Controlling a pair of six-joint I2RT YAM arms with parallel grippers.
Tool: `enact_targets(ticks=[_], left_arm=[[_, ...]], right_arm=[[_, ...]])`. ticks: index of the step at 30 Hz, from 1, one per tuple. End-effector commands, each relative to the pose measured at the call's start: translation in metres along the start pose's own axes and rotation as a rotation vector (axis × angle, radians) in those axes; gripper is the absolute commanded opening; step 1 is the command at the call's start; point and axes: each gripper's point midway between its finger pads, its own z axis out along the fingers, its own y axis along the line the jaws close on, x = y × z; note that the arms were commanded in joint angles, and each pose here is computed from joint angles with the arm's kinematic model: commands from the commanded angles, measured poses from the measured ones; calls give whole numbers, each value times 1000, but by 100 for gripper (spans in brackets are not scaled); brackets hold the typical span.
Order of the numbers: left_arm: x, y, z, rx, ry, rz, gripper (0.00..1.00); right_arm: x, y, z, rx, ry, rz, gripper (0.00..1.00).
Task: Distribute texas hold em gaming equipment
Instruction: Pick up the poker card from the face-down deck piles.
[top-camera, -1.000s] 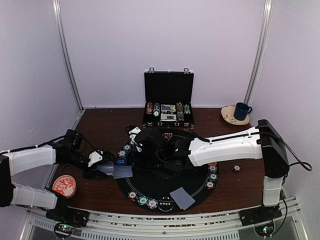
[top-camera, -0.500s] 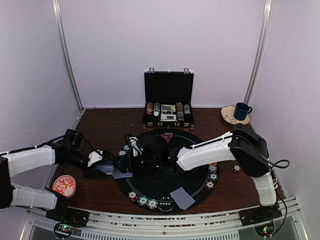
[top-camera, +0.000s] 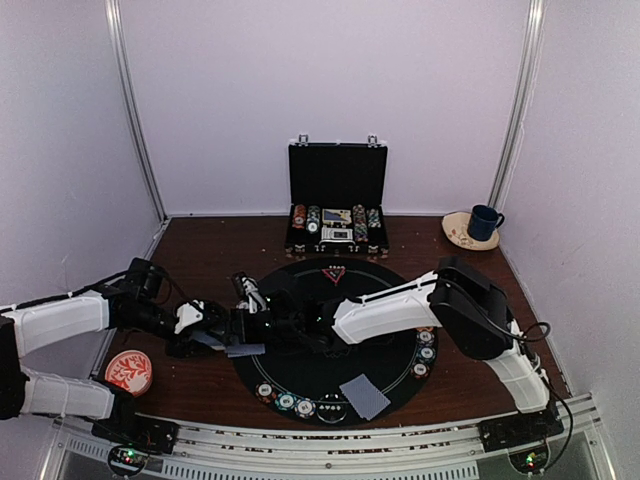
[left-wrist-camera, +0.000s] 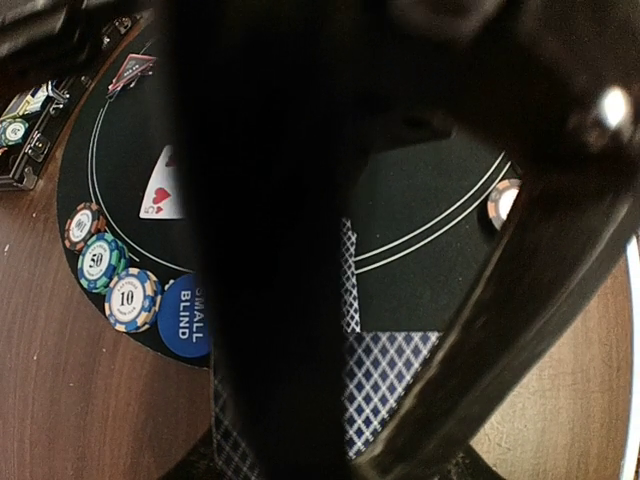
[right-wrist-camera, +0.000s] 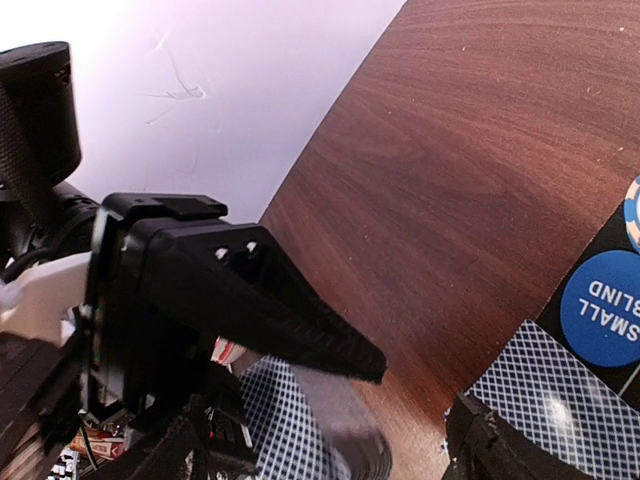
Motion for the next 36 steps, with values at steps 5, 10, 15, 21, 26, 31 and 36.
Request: enact_targets(ticks=[5,10,15,21,26,31,36], left_arm=[[-7,-3,-3,12,-36,25,11],[-6,-3,-2,17,-34,19,11],[-6,-3,-2,17,-33,19,11],[-6,-3,-1,19,-33,18,11],[-6,-2,-1,17,-32,19,11],[-6,-3,-1,19,-31,18,11],[-5,-2,-1,18,-30,16,11]], right_arm=[[-4,-16,14,24,6,37,82],[-2,-25,13,62,7,29,80],[1,-41,11,140,16,14,76],[-2,-50,2,206,10,0,66],[-7,-58,-11,230,-3,11,56],[-12,-59,-19,241,-14,6,50],[-11,-46,-16,176,0,7,40]])
